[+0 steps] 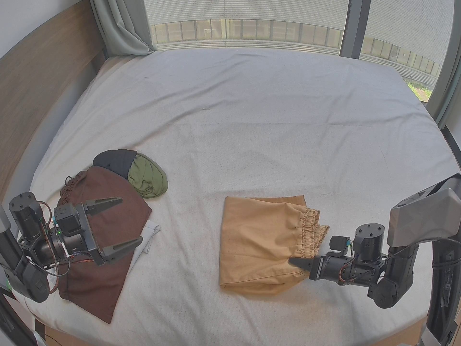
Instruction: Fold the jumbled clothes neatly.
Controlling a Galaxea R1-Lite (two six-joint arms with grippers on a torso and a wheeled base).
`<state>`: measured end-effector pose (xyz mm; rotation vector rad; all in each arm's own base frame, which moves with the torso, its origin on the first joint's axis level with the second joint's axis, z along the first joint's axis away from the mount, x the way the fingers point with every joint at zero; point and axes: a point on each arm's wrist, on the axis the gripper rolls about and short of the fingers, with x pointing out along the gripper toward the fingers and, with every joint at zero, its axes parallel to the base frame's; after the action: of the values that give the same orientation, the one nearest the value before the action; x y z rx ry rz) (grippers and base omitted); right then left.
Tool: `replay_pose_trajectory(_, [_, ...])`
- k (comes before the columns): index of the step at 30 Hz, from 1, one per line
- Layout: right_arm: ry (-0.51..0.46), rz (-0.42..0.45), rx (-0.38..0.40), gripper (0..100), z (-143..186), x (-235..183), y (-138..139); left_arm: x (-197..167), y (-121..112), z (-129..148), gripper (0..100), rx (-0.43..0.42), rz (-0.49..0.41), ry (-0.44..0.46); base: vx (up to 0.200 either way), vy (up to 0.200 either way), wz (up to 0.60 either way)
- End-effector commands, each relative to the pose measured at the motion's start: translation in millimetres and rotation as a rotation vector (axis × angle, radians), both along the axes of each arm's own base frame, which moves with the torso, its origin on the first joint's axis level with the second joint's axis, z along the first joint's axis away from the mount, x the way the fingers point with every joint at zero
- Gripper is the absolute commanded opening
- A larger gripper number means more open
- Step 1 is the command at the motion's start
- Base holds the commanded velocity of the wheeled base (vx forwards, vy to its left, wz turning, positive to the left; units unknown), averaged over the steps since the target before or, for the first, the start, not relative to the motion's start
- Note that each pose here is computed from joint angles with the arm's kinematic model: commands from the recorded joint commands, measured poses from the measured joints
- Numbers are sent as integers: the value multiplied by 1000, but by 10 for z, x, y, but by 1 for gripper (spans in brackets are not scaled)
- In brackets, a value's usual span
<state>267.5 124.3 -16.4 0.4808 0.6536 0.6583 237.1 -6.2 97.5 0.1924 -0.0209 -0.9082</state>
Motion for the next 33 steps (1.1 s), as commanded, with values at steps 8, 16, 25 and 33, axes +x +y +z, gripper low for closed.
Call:
replay_pose_trajectory(8, [-112, 124, 100, 0, 410, -9, 48, -24, 27, -104, 100, -6, -10, 53, 0, 0, 0])
replay_pose_trajectory(16, [-208, 217, 183, 0, 739, 23, 59, -37, 27, -163, 100, -11, -31, 82, 0, 0, 0])
replay_pose_trajectory(25, [-286, 270, 257, 0, 947, 227, 147, -57, 18, -173, 100, -12, -33, 92, 0, 0, 0])
replay_pose_trajectory(33, [-318, 309, 311, 0, 1108, 333, 143, -57, 15, -173, 100, -13, -36, 92, 0, 0, 0])
